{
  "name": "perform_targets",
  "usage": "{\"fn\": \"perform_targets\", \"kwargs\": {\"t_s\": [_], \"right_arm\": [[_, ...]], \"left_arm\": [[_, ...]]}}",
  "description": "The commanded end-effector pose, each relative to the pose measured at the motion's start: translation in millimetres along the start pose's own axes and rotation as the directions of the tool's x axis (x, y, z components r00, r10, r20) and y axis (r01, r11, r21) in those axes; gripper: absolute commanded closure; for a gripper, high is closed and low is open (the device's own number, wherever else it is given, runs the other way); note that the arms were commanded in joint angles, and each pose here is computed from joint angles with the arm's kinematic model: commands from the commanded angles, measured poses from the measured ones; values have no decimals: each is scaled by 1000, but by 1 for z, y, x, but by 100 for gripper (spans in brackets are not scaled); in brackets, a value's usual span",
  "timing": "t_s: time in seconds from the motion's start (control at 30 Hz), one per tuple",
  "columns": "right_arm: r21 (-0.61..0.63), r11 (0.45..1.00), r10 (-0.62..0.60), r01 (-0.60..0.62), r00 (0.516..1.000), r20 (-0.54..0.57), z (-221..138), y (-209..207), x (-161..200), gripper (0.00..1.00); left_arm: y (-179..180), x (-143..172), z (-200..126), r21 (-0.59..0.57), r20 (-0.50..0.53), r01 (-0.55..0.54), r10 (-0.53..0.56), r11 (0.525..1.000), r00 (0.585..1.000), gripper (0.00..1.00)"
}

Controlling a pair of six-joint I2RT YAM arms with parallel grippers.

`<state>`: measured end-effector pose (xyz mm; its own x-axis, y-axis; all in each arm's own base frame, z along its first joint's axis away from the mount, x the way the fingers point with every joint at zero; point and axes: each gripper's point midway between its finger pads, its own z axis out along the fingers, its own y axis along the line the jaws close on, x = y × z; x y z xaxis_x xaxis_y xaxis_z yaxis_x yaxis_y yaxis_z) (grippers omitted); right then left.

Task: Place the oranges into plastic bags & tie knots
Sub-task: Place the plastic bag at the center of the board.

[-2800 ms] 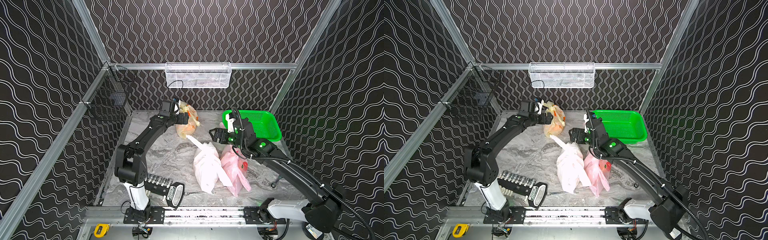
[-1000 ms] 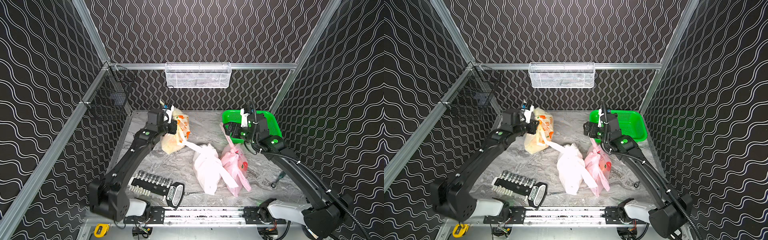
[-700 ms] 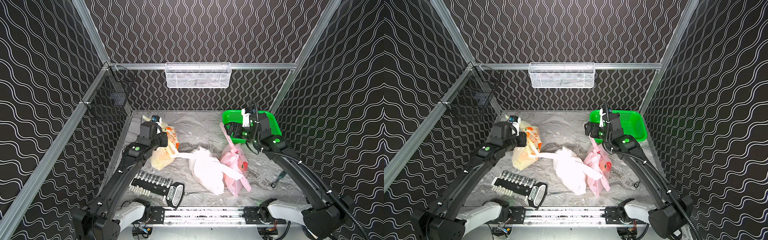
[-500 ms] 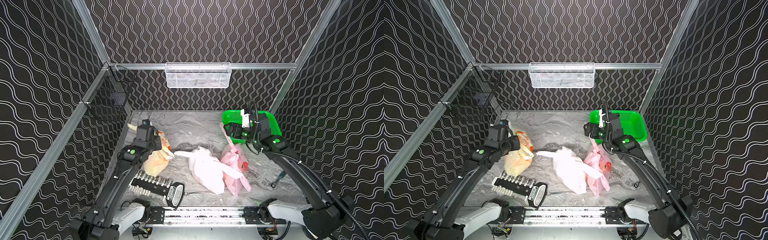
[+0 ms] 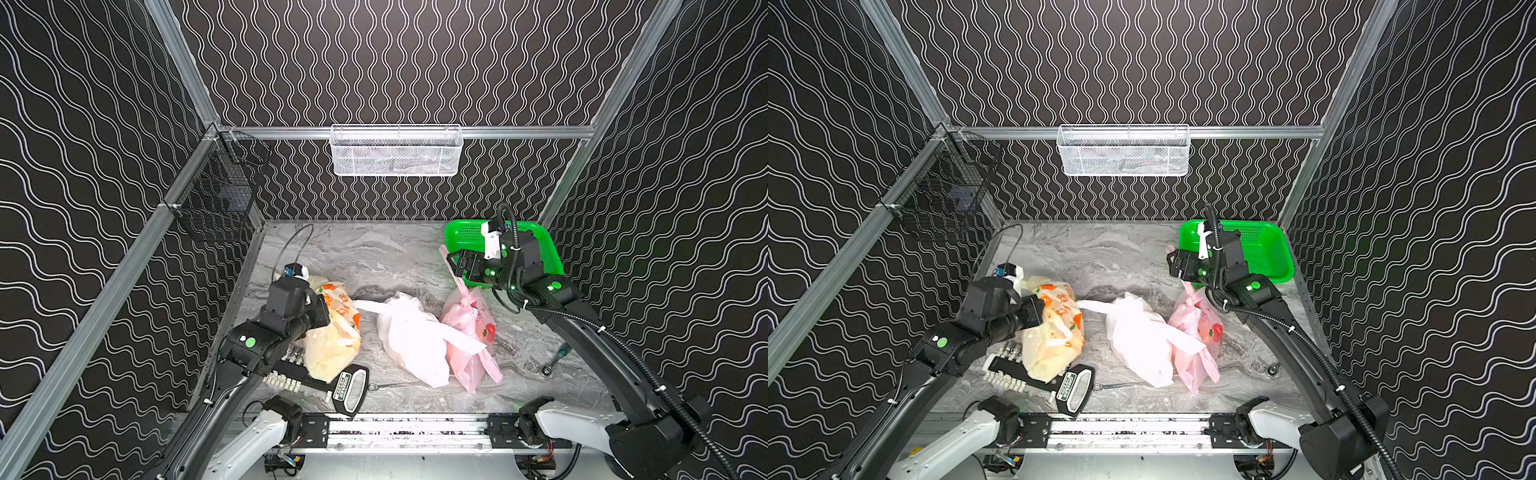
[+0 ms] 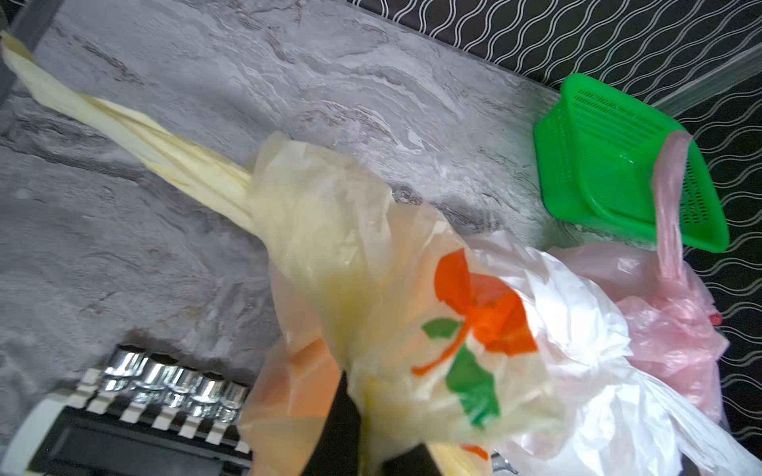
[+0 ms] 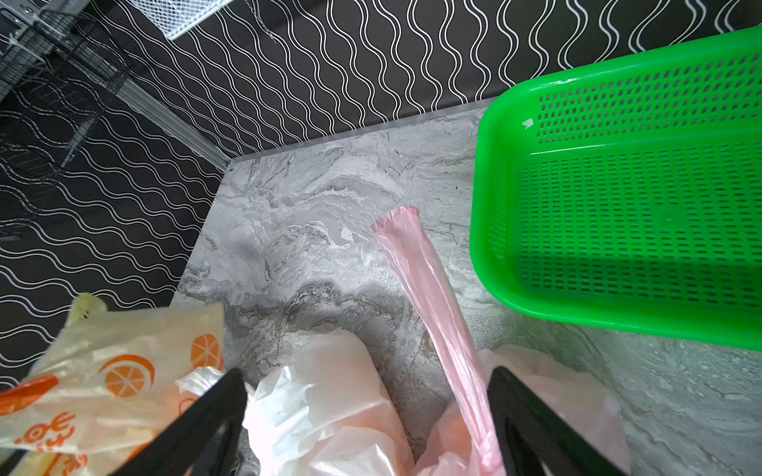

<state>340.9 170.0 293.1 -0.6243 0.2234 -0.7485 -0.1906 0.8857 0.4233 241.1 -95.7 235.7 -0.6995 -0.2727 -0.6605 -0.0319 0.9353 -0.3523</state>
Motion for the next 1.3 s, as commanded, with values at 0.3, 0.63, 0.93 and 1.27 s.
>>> {"fn": "perform_targets", "kwargs": {"t_s": [0.3, 0.63, 0.93, 1.27], "right_arm": [[24, 999, 22, -24, 998, 60, -13, -7, -5, 8], [202, 979, -17, -21, 983, 185, -42, -42, -14, 2], [331, 943, -51, -14, 981, 185, -42, -68, -21, 0], [522, 852, -186, -41, 908, 374, -81, -107, -49, 0]], "left_arm": [[-102, -25, 83, 246, 67, -54, 39, 968, 997, 91], [-75, -33, 73, 179, 108, -191, 173, 965, 979, 91], [-64, 11, 100, 296, 32, -190, 190, 936, 981, 55], [-8, -64, 44, -59, 262, -228, 236, 972, 936, 1]]}}
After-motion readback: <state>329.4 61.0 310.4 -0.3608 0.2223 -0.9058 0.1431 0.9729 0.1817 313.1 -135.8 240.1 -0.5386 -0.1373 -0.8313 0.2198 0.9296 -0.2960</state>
